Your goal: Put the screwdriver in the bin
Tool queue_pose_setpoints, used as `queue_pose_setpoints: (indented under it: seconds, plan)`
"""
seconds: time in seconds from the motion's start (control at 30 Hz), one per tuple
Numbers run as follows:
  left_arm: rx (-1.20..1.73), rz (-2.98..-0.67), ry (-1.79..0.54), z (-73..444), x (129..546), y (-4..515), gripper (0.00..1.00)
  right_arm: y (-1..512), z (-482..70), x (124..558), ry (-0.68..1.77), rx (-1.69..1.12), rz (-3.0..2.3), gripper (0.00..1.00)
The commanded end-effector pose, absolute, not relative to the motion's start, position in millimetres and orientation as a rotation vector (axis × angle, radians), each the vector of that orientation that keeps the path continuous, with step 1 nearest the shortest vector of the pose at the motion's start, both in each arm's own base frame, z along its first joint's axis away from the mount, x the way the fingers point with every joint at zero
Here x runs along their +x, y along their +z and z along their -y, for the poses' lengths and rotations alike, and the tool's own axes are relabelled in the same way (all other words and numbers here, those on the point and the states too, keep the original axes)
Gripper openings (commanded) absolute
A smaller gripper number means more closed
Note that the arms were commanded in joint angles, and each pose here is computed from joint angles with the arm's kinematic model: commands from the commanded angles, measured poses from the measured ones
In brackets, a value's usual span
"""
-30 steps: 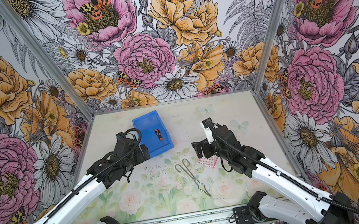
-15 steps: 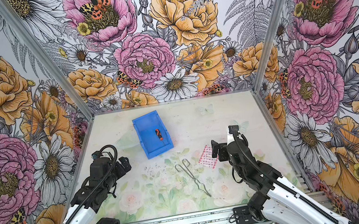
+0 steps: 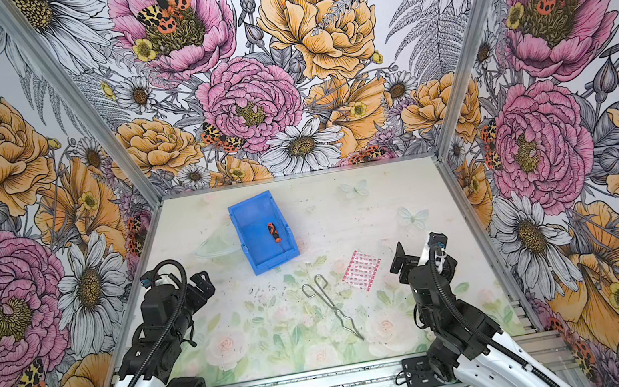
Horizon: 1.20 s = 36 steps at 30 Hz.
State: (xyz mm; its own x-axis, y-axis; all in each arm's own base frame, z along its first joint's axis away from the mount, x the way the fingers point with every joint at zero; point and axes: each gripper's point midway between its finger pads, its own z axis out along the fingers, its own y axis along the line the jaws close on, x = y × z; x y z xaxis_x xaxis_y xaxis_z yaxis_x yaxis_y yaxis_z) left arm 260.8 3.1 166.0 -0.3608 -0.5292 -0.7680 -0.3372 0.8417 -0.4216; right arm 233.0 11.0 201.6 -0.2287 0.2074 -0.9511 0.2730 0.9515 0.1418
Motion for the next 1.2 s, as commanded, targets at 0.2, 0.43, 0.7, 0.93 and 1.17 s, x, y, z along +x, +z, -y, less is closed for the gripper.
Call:
queue_pose_setpoints:
  seconds: [0.2,0.43,0.7,0.93,1.17]
  plan:
    - [-0.653,-1.906,-0.22,-17,269,167,0.99,191,8,251,-0.219,0.339,-1.784,1.0]
    - [-0.584,-1.823,-0.223,-22,285,180,0.99,191,-2,282,-0.173,0.151,-1.759,1.0]
    - [-0.269,-1.812,-0.046,-15,306,190,0.99,168,3,312,-0.146,0.034,-1.818,1.0]
    - [-0.282,-1.837,0.062,-30,317,156,0.99,151,16,336,-0.129,0.06,-1.843,0.99]
    - [-0.296,-1.787,0.086,-37,334,153,0.99,137,15,363,-0.093,0.04,-1.885,0.99]
